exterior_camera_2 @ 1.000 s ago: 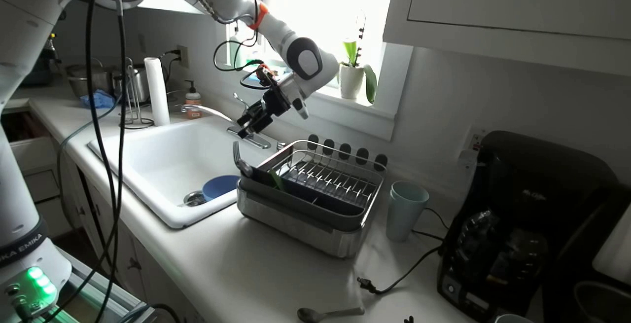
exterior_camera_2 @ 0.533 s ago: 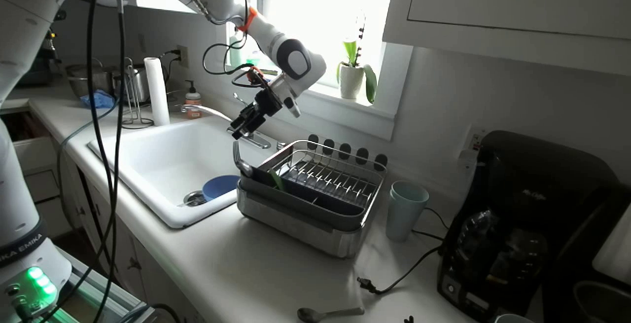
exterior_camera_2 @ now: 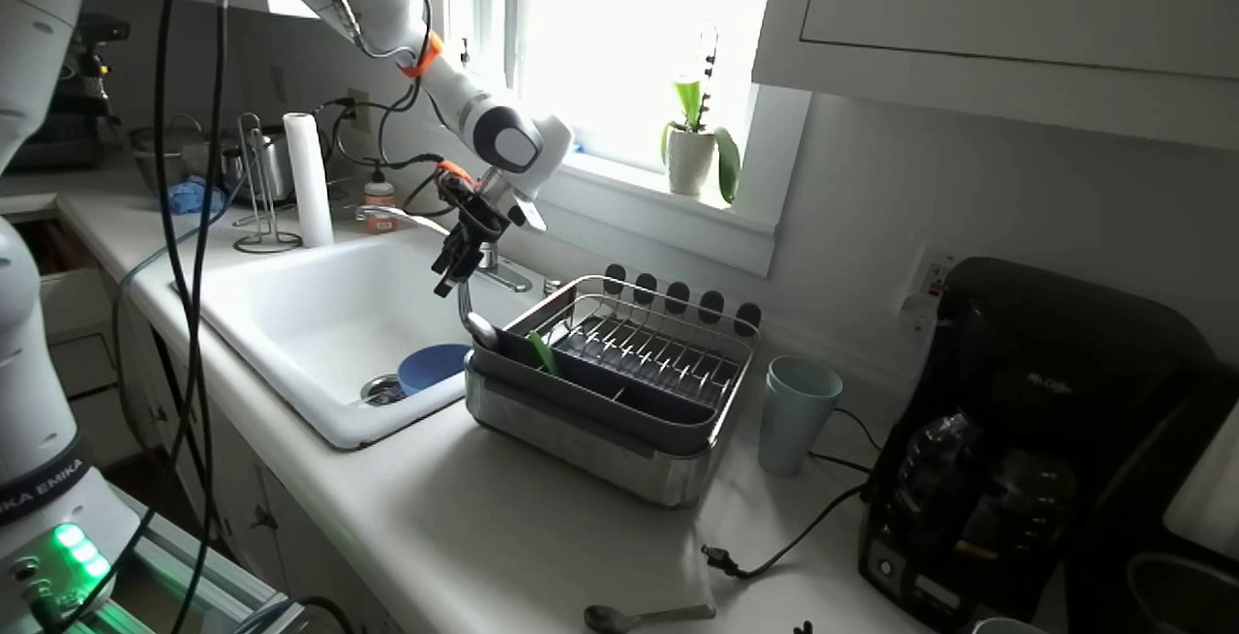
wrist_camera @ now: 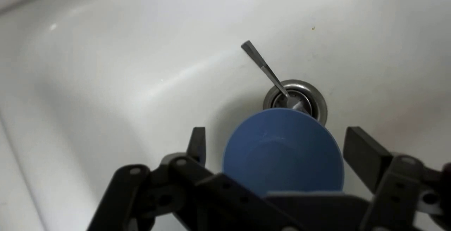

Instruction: Pick up the silver fork and silver spoon together from the blue bowl and put them in the dish rack, pick up the blue bowl from the sink and put it in the dish rack

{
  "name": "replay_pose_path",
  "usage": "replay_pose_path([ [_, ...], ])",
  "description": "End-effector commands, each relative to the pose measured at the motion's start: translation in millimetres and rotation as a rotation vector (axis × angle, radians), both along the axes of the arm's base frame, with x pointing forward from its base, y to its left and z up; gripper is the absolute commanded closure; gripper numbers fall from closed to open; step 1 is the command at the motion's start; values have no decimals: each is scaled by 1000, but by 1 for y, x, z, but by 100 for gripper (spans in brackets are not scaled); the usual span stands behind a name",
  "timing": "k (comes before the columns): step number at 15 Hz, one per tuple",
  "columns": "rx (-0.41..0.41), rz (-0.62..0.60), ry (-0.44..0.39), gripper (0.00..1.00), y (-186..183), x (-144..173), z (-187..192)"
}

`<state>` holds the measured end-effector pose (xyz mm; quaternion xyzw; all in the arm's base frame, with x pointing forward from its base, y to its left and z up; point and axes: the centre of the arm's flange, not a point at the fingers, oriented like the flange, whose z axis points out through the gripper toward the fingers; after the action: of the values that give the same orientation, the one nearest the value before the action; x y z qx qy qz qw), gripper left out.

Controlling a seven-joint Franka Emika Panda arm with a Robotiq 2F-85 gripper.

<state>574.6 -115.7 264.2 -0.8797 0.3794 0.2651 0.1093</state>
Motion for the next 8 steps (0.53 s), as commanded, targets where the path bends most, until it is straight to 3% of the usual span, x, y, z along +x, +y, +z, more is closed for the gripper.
replay_pose_path([
  [1,2,-6,-146,0,11,-19,-17],
  [4,-14,20,-219,0,7,-13,-38],
  [5,-36,21,-166,0,6,-2,-31],
  [8,-38,29,-186,0,6,-5,-39],
])
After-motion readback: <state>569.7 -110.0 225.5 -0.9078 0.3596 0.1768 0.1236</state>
